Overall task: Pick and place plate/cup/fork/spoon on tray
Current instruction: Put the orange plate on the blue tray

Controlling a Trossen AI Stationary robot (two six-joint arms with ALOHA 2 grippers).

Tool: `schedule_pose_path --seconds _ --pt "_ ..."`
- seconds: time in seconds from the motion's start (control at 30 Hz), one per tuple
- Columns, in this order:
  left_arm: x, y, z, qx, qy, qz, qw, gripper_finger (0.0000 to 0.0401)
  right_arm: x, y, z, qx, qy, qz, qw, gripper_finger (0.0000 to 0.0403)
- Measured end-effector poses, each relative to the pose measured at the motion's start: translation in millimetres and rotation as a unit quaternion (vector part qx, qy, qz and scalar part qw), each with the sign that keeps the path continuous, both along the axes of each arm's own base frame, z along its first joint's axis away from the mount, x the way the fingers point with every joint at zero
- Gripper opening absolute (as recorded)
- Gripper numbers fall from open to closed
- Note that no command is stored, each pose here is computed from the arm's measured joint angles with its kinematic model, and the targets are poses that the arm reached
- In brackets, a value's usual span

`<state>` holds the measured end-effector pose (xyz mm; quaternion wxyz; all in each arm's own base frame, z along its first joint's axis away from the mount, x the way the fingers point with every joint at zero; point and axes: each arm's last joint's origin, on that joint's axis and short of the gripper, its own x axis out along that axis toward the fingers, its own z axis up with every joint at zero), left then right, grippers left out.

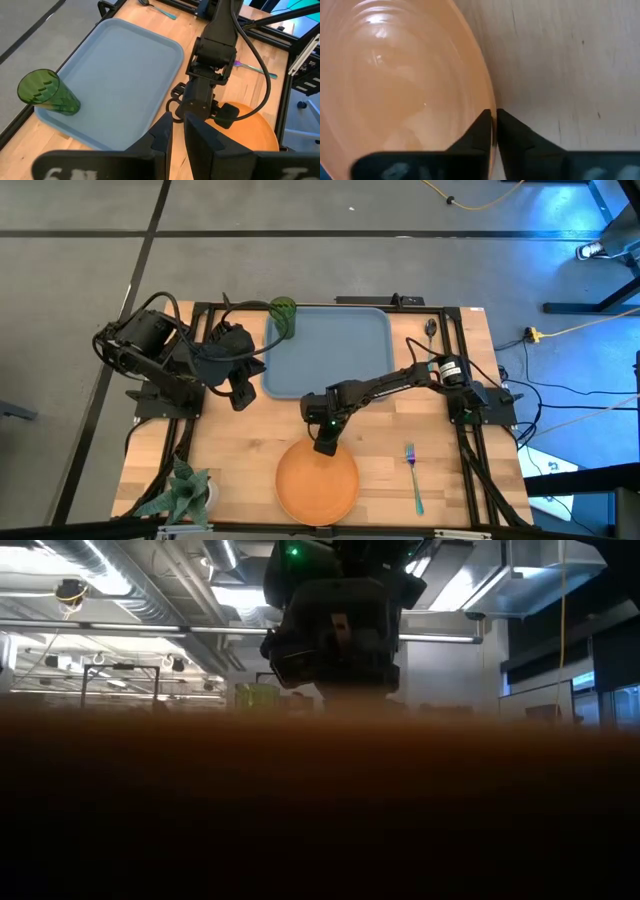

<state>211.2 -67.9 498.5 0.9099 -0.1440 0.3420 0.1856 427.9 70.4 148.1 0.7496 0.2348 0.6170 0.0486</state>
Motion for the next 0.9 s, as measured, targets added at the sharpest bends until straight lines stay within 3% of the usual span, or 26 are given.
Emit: schedule_pose_path --seconds 0.23,0.5,0.7,0.9 --pt "0 0 0 0.000 0.000 0.000 1.000 0.0041 -3 0 2 0.005 0.007 0.026 1.000 0.0008" --pt "0 0 0 0.000 0.000 0.000 1.000 0.0041 -7 -8 33 -0.007 0.014 0.048 0.999 0.0008" --pt "0 0 0 0.000 0.000 0.000 1.000 0.0041 -4 -28 66 -0.037 0.021 0.060 0.997 0.0008" --pt "0 -1 0 -0.006 0.003 -0.006 1.000 0.0041 -1 -66 97 -0.061 0.019 0.027 0.998 0.0008"
